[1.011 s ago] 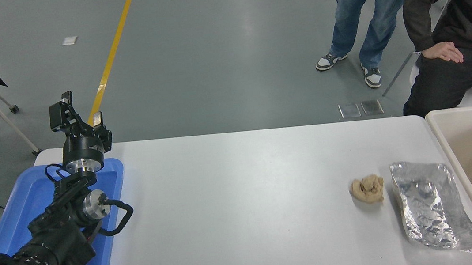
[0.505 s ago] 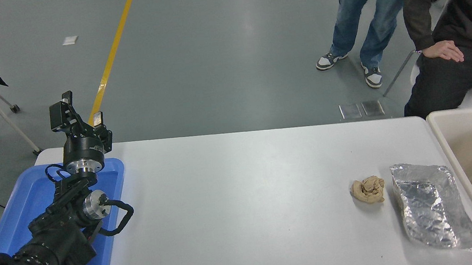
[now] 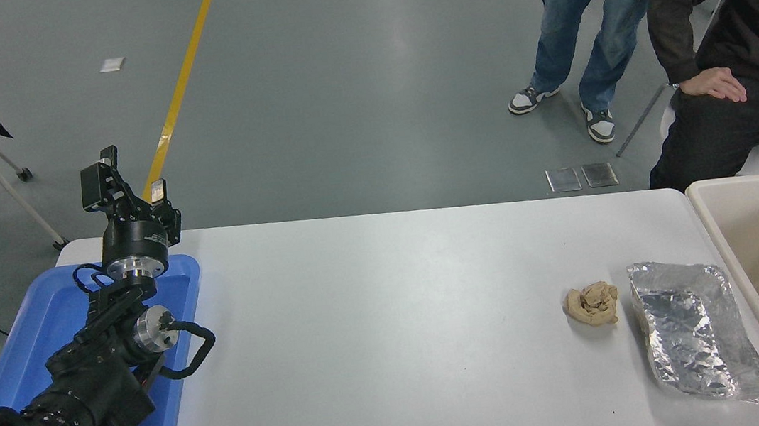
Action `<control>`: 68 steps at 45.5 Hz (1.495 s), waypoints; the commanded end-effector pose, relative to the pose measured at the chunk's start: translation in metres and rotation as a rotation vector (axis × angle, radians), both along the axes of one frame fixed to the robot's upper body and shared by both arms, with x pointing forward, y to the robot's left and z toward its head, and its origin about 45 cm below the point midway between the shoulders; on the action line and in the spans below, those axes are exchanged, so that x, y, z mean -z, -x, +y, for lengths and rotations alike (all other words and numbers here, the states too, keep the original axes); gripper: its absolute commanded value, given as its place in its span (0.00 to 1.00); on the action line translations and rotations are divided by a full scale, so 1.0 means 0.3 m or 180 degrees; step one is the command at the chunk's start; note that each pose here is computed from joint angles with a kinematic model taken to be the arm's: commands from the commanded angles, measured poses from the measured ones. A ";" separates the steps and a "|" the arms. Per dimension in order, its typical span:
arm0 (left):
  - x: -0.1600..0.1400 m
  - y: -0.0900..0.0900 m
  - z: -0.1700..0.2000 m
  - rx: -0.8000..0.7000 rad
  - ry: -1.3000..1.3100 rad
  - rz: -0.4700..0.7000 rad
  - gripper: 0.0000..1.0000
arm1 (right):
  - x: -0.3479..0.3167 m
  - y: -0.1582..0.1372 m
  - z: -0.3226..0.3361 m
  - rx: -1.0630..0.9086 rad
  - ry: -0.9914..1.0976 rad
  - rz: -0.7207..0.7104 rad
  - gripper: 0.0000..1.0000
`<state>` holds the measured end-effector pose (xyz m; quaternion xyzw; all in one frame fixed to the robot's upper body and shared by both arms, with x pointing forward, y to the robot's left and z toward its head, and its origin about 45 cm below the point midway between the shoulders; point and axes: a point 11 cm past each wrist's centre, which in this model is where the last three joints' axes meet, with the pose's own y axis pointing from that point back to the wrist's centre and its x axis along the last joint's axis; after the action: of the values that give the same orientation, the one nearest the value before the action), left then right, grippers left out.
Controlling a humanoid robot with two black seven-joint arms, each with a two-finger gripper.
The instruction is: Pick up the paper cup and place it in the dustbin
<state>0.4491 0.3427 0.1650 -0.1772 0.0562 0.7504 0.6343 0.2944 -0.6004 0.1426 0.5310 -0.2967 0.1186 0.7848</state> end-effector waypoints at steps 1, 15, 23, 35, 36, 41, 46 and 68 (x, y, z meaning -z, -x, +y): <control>0.000 0.000 0.000 -0.0002 0.0003 0.0002 1.00 | 0.011 -0.011 0.009 0.0083 -0.0089 -0.0124 1.00; 0.000 0.000 0.001 -0.0003 0.0002 -0.0003 1.00 | -0.006 -0.039 0.029 0.0058 -0.0173 -0.0177 1.00; 0.002 0.000 -0.003 0.0005 0.0003 0.0004 1.00 | -0.130 -0.078 0.106 0.0001 -0.0633 -0.0165 1.00; 0.000 -0.002 -0.006 0.0009 0.0006 0.0000 1.00 | -0.352 -0.156 0.298 -0.0394 -0.1046 0.0142 1.00; 0.001 -0.002 -0.009 0.0012 0.0010 0.0001 1.00 | -0.366 -0.155 0.312 -0.0435 -0.1055 0.0198 1.00; 0.001 -0.002 -0.009 0.0012 0.0010 0.0001 1.00 | -0.455 -0.136 0.419 -0.0674 -0.1117 0.0607 1.00; 0.001 -0.002 -0.009 0.0012 0.0010 0.0001 1.00 | -0.558 -0.109 0.617 -0.1079 -0.1142 0.0970 1.00; 0.003 0.000 -0.008 0.0010 0.0014 0.0009 1.00 | -0.794 -0.156 1.019 -0.1480 -0.1154 0.1411 1.00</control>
<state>0.4491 0.3406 0.1641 -0.1776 0.0584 0.7497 0.6348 0.3445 -0.3310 0.3509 0.7361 -0.0357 0.1163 0.6659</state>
